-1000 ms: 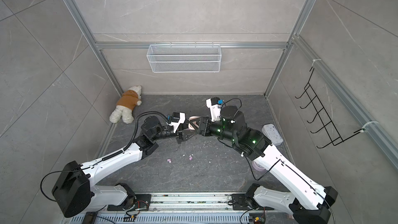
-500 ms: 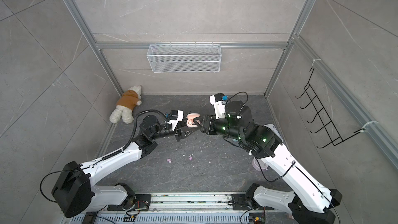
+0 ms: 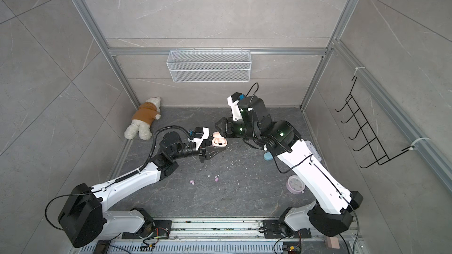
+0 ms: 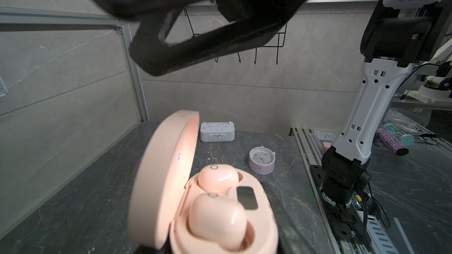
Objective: Insert wireless bluetooth earbuds into charging case
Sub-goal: Close the charging case, then place the charging case at the middle-right of the table.
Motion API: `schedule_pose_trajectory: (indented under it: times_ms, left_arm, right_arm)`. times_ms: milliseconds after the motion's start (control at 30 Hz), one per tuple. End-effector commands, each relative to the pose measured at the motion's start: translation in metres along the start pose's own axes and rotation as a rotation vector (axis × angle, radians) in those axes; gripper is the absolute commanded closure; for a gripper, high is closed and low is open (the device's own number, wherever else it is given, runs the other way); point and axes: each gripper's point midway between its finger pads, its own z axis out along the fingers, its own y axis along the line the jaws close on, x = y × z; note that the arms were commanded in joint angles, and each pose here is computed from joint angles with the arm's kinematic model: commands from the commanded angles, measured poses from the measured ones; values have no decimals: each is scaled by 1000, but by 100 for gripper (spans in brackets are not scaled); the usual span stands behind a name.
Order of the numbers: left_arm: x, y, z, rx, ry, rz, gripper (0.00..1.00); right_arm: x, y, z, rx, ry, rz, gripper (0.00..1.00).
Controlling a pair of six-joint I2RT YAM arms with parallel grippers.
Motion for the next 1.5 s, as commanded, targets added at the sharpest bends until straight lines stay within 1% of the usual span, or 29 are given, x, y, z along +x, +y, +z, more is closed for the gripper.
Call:
schedule_pose_trajectory:
  times_ms: [0,300,567,700,767,800,900,967,1067,1233,1467]
  left_arm:
    - [-20,-9,-6,18,-45,78,80]
    - [-24,-10,-8,14,-54,88,80]
    - [-26,-10,-10,5,-55,97,81]
    - [-26,-10,-10,4,-55,100,81]
    - [-24,-10,-10,3,-47,100,81]
    - [-22,-10,-10,4,-38,102,81]
    - [-13,-12,-10,10,2,108,80]
    - [-9,-15,-9,20,31,117,80]
    - [-6,-18,-9,23,45,129,80]
    - [-9,-19,-8,24,36,135,80]
    - [-13,-19,-9,22,25,144,80]
  right_arm:
    - [10,-8,-2,42,71,-32,63]
    - [46,-12,3,24,213,2,67]
    - [72,-9,3,29,260,27,67]
    - [71,-14,1,78,266,4,67]
    - [69,-17,-3,109,268,9,63]
    - [67,-17,-5,114,255,23,59]
    - [62,-21,-14,122,260,59,42]
    - [62,-23,-16,125,275,75,34]
    - [66,-19,-12,91,305,107,31]
    - [74,-14,2,50,355,133,25]
    - [87,-19,20,47,383,168,24]
